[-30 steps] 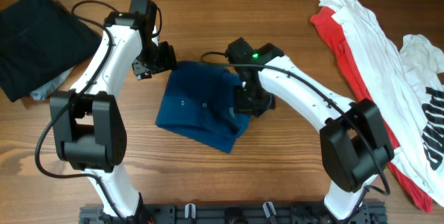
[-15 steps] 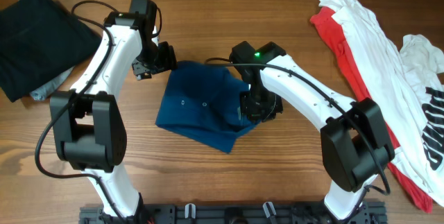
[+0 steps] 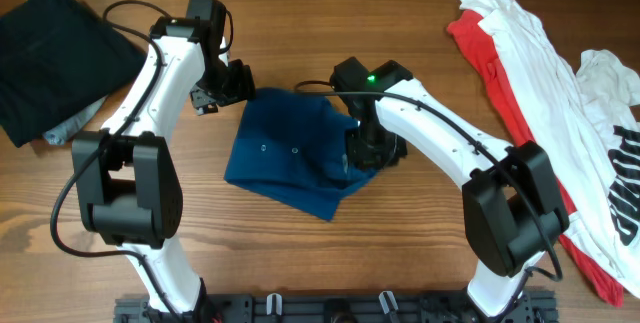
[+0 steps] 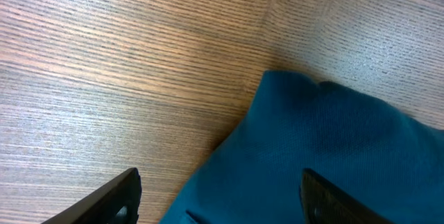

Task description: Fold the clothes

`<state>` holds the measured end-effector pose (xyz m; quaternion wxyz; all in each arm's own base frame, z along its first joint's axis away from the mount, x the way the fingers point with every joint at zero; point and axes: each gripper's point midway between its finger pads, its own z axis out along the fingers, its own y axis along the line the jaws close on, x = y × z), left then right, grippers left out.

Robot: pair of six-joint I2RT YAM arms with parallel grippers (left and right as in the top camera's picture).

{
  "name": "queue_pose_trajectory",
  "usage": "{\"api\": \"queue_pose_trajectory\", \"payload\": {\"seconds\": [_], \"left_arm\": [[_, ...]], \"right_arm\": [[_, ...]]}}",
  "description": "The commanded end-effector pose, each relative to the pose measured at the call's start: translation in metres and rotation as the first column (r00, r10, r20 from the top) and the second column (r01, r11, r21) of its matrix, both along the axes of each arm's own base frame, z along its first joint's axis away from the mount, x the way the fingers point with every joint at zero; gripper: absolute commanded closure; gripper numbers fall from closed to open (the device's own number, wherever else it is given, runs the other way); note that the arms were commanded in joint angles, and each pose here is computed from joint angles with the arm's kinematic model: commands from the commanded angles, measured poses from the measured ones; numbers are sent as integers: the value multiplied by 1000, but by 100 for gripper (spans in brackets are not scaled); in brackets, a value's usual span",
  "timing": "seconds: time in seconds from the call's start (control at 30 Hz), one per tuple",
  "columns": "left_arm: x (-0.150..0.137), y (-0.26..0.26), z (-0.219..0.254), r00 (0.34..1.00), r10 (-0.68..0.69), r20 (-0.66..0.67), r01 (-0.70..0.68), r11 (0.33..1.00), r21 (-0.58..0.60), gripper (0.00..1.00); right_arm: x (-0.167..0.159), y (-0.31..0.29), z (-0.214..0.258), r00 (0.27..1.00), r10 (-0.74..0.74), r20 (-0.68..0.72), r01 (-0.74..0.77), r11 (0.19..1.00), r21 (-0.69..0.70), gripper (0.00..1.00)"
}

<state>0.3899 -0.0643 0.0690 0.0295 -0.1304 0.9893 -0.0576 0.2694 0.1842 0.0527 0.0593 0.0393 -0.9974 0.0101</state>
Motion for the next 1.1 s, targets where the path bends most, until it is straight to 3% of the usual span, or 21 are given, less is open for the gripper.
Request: {"api": "queue_pose_trajectory", "payload": {"seconds": [0.0, 0.17, 0.47, 0.73, 0.77, 0.8, 0.87, 1.07], "left_arm": [[3, 3, 1, 1000, 5, 4, -5, 1000, 12, 27], [-2, 3, 1, 1000, 5, -14, -5, 1000, 15, 27], [-2, 3, 1, 1000, 5, -16, -5, 1000, 15, 27], [-2, 3, 1, 1000, 5, -16, -5, 1000, 15, 27], [-3, 3, 1, 1000, 5, -17, -5, 1000, 15, 27], [-3, 3, 1, 1000, 5, -17, -5, 1000, 15, 27], [-3, 3, 1, 1000, 5, -17, -5, 1000, 15, 27], [-2, 3, 1, 1000, 5, -16, -5, 1000, 15, 27]], "right_arm": [[22, 3, -10, 997, -18, 71, 17, 1000, 17, 63], [37, -7, -10, 993, -64, 96, 61, 998, 33, 64], [32, -36, -32, 989, -136, 53, 135, 991, 23, 64], [29, -6, -44, 997, -76, 29, 68, 976, 209, 64], [29, -6, -44, 997, -77, 30, 69, 975, 209, 70], [30, -6, -45, 997, -77, 33, 68, 975, 209, 86], [30, -6, -44, 997, -75, 34, 66, 975, 210, 96], [0, -20, -43, 996, -41, -80, 52, 987, 151, 96]]}}
